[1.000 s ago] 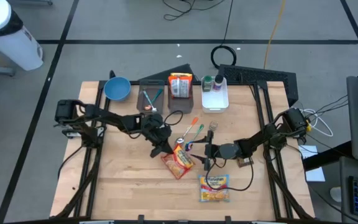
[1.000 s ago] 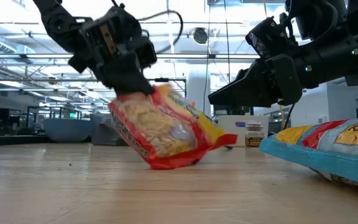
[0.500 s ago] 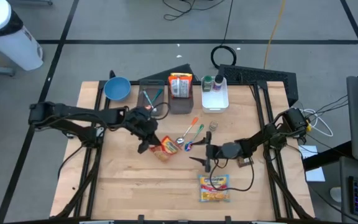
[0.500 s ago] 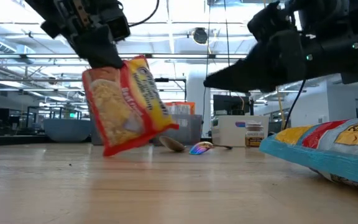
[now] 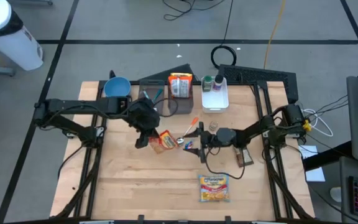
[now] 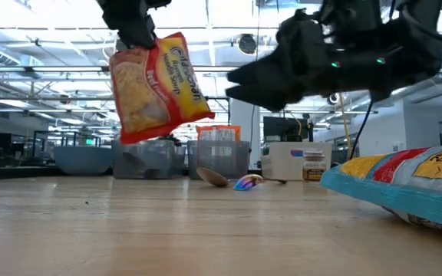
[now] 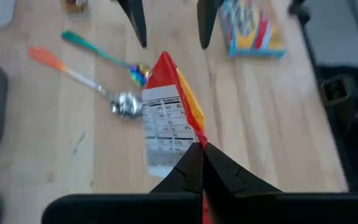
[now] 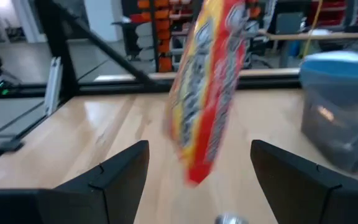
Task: Pick & Place Food Item
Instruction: Put the red noodle pack into the right black bin
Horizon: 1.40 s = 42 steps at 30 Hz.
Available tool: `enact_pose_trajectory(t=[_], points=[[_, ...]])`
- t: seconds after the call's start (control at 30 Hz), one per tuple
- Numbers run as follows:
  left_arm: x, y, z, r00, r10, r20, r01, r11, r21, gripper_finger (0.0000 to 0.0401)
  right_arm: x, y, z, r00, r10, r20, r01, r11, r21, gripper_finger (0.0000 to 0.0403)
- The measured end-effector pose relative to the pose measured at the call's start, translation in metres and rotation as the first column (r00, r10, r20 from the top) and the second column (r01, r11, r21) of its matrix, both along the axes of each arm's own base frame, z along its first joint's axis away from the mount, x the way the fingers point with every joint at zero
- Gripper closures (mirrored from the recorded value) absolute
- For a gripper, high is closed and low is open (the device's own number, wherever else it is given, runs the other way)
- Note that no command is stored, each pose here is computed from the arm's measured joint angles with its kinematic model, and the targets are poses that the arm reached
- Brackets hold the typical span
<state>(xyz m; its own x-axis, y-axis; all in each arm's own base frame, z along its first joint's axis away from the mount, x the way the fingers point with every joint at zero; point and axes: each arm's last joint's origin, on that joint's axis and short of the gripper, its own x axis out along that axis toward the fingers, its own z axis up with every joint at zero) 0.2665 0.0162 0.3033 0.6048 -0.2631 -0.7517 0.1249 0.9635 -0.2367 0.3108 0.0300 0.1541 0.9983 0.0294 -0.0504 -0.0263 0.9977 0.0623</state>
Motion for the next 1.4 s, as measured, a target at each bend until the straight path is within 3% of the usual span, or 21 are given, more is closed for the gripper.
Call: enact_pose_trajectory(t=[0.4, 0.93, 1.23, 1.4], points=[[0.042, 0.008, 0.0, 0.984, -0.079, -0.156, 0.095, 0.991, 0.096, 0.0401, 0.02, -0.024, 0.015, 1.0, 0.026, 0.002, -0.026, 1.0, -0.012, 0.0129], [0.06, 0.027, 0.039, 0.995, -0.093, -0.041, 0.099, 0.977, 0.186, 0.0401, 0.02, -0.042, 0.016, 0.999, -0.038, 0.015, 0.038, 0.999, -0.013, 0.0129], [0.07, 0.028, 0.038, 0.993, -0.118, 0.012, 0.113, 0.97, 0.216, 0.0401, 0.02, -0.044, 0.017, 0.999, -0.043, 0.024, 0.044, 0.999, -0.015, 0.013], [0.075, 0.029, 0.035, 0.992, -0.125, 0.02, 0.117, 0.968, 0.223, 0.0401, 0.02, -0.044, 0.017, 0.999, -0.043, 0.021, 0.043, 0.999, -0.02, 0.0158]])
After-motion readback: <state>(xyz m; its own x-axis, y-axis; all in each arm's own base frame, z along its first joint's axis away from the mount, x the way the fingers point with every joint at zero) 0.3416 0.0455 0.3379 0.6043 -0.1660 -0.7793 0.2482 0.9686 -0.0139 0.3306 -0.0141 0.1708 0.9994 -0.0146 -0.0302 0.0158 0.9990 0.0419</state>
